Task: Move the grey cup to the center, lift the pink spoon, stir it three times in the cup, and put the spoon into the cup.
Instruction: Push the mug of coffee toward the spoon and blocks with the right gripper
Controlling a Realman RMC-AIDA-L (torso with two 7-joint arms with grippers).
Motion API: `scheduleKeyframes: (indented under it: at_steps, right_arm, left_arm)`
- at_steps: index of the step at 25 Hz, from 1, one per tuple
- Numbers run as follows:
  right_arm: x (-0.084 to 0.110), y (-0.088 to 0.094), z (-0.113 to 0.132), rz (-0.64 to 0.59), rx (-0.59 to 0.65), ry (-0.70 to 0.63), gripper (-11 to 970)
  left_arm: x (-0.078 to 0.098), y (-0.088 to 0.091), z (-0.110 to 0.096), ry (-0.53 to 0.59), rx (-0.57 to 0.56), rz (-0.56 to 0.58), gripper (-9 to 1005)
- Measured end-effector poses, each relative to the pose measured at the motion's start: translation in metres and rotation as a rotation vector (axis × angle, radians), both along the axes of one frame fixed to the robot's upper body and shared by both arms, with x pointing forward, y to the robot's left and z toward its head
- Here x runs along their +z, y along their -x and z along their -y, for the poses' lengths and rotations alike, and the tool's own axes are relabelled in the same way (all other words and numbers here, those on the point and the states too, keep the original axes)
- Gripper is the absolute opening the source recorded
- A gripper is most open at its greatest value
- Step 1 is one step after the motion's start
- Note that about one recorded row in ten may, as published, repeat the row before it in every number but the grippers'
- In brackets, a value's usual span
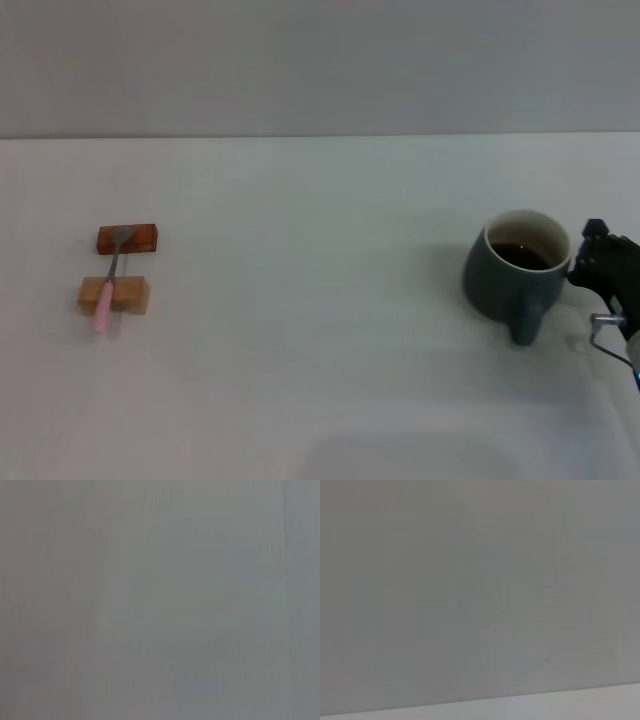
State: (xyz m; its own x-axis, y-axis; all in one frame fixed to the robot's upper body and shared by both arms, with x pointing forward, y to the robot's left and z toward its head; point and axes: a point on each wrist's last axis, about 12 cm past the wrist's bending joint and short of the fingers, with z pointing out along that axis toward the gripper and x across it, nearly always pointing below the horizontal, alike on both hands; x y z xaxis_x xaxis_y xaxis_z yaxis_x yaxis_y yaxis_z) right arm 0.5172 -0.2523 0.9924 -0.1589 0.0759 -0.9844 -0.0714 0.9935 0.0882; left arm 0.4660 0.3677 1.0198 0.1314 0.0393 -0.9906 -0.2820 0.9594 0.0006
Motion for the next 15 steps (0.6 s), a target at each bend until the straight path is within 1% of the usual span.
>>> scheduleKeyframes:
  at_steps: [7, 11, 12, 15]
  right_arm:
    - [0.005, -0.004, -0.017, 0.015, 0.084, 0.000, -1]
    - [0.006, -0.006, -0.033, 0.006, 0.147, -0.010, -1]
    - [0.006, -0.006, -0.033, 0.006, 0.147, -0.010, -1]
    - [0.007, -0.007, -0.043, -0.003, 0.193, -0.011, -1]
  left_arm:
    - [0.000, 0.000, 0.000, 0.000, 0.002, 0.001, 832]
    - [0.000, 0.000, -0.001, 0.000, 0.003, 0.003, 833]
    - [0.000, 0.000, -0.001, 0.000, 0.003, 0.003, 833]
    - [0.001, 0.000, -0.001, -0.001, 0.003, 0.004, 833]
